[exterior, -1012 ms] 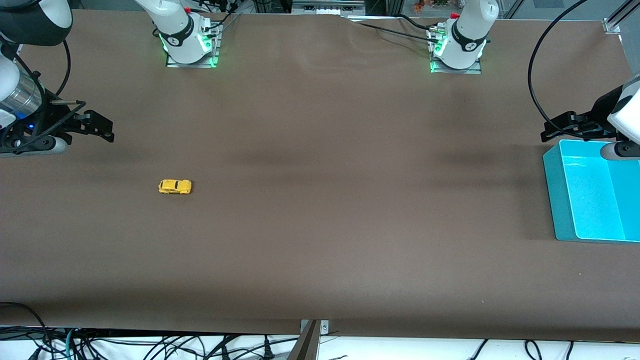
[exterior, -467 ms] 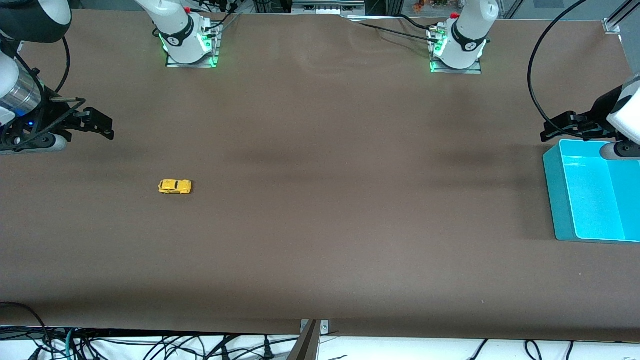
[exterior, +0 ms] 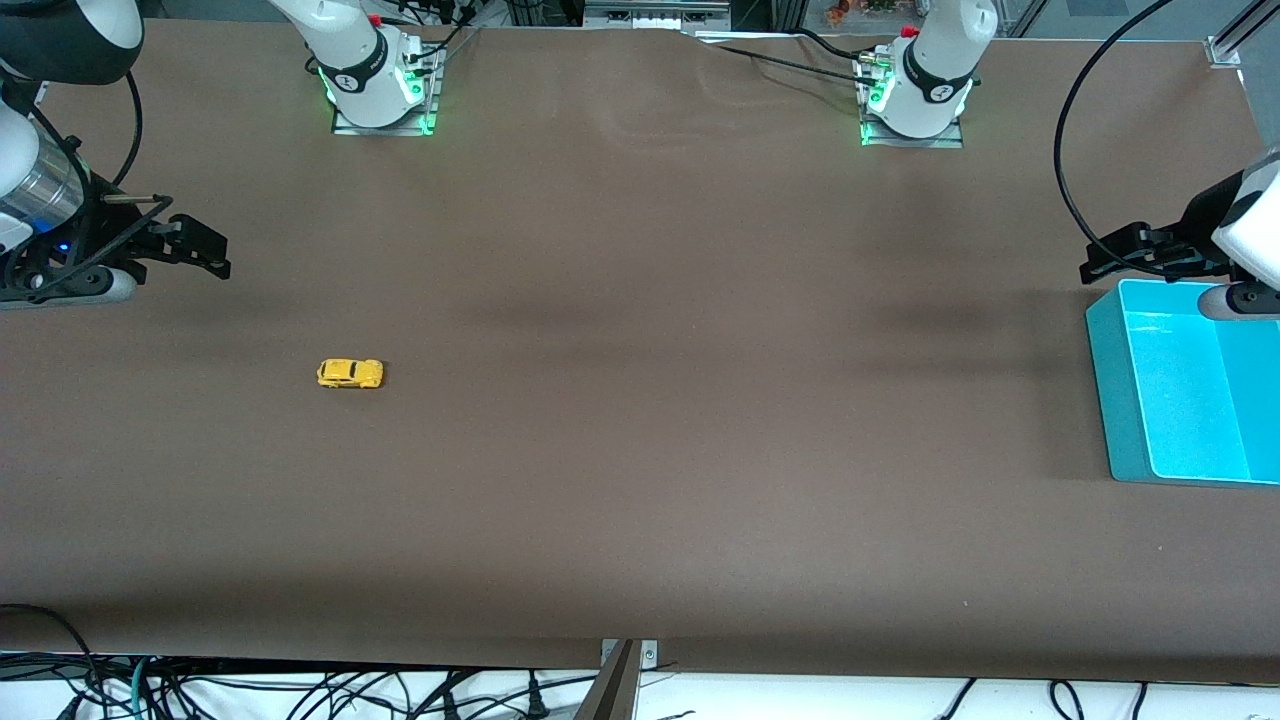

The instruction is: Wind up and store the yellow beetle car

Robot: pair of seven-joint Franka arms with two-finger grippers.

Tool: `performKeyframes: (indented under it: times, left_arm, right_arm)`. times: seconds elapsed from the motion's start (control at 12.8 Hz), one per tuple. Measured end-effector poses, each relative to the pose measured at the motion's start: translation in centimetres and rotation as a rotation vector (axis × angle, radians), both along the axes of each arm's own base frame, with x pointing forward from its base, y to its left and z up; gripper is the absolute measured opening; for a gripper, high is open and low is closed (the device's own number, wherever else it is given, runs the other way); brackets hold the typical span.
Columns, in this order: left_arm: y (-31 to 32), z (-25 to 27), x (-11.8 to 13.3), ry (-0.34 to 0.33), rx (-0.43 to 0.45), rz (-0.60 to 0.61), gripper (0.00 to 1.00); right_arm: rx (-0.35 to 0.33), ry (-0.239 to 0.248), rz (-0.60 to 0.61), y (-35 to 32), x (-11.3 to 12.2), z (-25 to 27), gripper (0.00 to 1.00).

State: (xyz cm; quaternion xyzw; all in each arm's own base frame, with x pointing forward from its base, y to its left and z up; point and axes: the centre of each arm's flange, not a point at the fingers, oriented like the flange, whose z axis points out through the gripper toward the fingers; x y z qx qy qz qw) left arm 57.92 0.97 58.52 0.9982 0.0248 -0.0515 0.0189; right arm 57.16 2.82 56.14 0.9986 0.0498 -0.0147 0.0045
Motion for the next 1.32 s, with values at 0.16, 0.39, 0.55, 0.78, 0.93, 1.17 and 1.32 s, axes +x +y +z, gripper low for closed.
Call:
performKeyframes:
  times: [0.16, 0.39, 0.55, 0.78, 0.93, 1.17, 1.32]
  left_arm:
    - [-0.1, 0.0, 0.0, 0.000, 0.000, -0.002, 1.00]
    - [-0.2, 0.0, 0.0, 0.000, 0.000, -0.003, 1.00]
    - [-0.2, 0.0, 0.0, 0.000, 0.000, -0.003, 1.00]
    - [-0.1, 0.0, 0.0, 0.000, 0.000, -0.002, 1.00]
    - [-0.1, 0.0, 0.0, 0.000, 0.000, -0.002, 1.00]
    - [-0.1, 0.0, 0.0, 0.000, 0.000, -0.003, 1.00]
    - [-0.2, 0.0, 0.0, 0.001, 0.000, -0.003, 1.00]
  right_arm:
    - [0.007, 0.008, 0.099, 0.1, -0.1, -0.1, 1.00]
    - [0.018, 0.032, 0.271, 0.1, -0.3, -1.0, 1.00]
    - [0.030, 0.062, 0.418, 0.1, -0.4, -2.4, 1.00]
    - [0.059, 0.098, 0.673, 0.0, 0.0, -5.7, 1.00]
    - [0.075, 0.097, 0.833, -0.1, 1.0, -8.8, 1.00]
    - [0.104, 0.106, 1.008, -0.1, 2.6, -14.5, 1.00]
    - [0.108, 0.093, 1.089, -0.1, 3.5, -18.3, 1.00]
